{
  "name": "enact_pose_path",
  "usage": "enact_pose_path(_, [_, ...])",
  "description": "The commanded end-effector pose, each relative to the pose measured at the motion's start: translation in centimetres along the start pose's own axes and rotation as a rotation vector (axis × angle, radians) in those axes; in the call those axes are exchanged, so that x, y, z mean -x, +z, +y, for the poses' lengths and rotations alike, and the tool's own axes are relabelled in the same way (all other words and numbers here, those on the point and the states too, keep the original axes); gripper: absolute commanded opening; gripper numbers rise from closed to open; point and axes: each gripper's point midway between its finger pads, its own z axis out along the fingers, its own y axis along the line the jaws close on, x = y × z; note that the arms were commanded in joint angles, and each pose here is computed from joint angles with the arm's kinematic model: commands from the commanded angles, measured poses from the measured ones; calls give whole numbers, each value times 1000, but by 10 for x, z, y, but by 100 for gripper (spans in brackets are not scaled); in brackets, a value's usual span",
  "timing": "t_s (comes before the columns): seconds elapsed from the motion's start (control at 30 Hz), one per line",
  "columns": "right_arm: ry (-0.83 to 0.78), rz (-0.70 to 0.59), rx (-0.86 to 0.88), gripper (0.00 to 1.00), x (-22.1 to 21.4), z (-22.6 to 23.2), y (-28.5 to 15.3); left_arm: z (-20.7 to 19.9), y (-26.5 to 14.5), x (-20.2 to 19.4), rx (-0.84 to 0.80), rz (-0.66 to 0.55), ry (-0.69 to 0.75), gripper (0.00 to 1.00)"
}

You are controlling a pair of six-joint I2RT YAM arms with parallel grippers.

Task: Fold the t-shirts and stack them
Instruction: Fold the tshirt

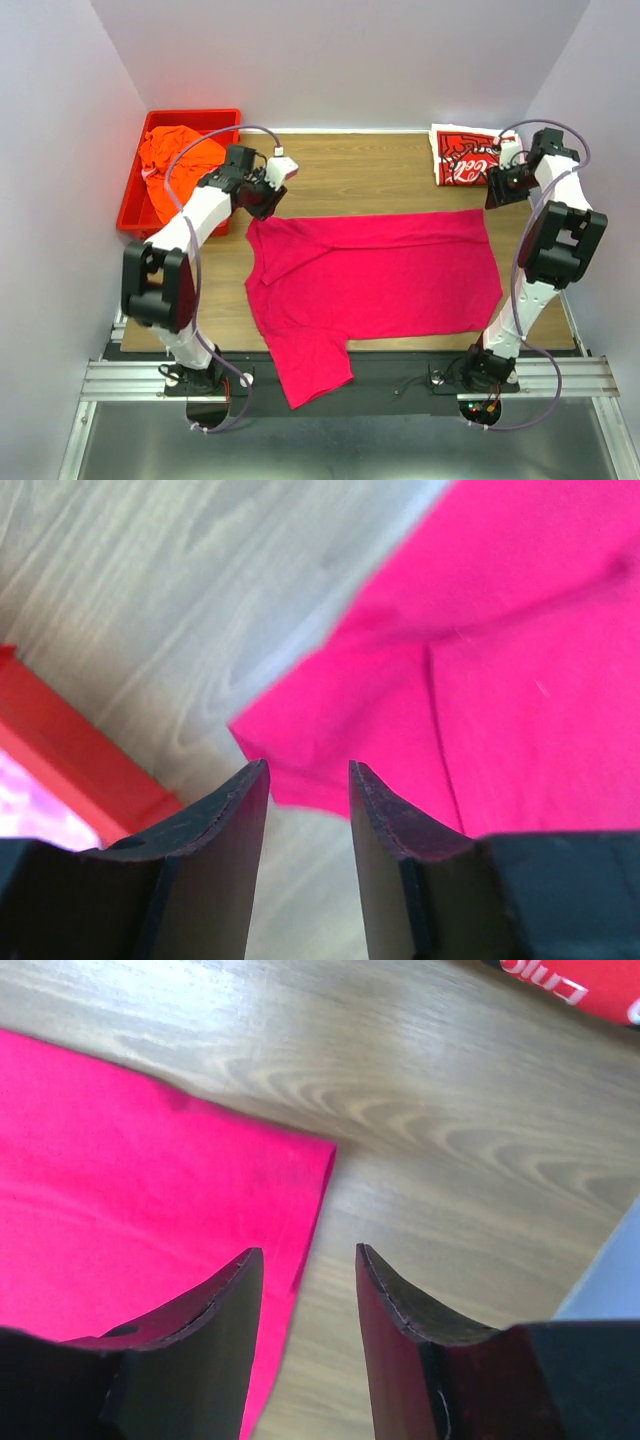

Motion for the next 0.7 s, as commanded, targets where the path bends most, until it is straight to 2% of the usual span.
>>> enact_pose_path(0.0, [9,-18,65,47,15,14,18,32,17,16,49,-25,-55,50])
enact_pose_path(0.2, [9,0,75,47,16,17,49,50,46,9,40,18,-78,52])
enact_pose_path(0.37, [12,77,86,45,-12,23,72,43,62,-15,2,90,-76,53])
enact_pose_path(0.5, [17,127,42,42,-31,16,83,41,72,-35,-16,144,-88,48])
enact_pose_path(0.57, [27,157,12,41,-41,12,86,44,78,-40,-12,156,-101,40])
enact_pose_path(0.6, [29,160,-6,40,-42,9,88,46,80,-42,-9,161,-107,30])
enact_pose_path(0.67, [36,176,-32,39,-47,5,89,54,87,-40,5,167,-119,18])
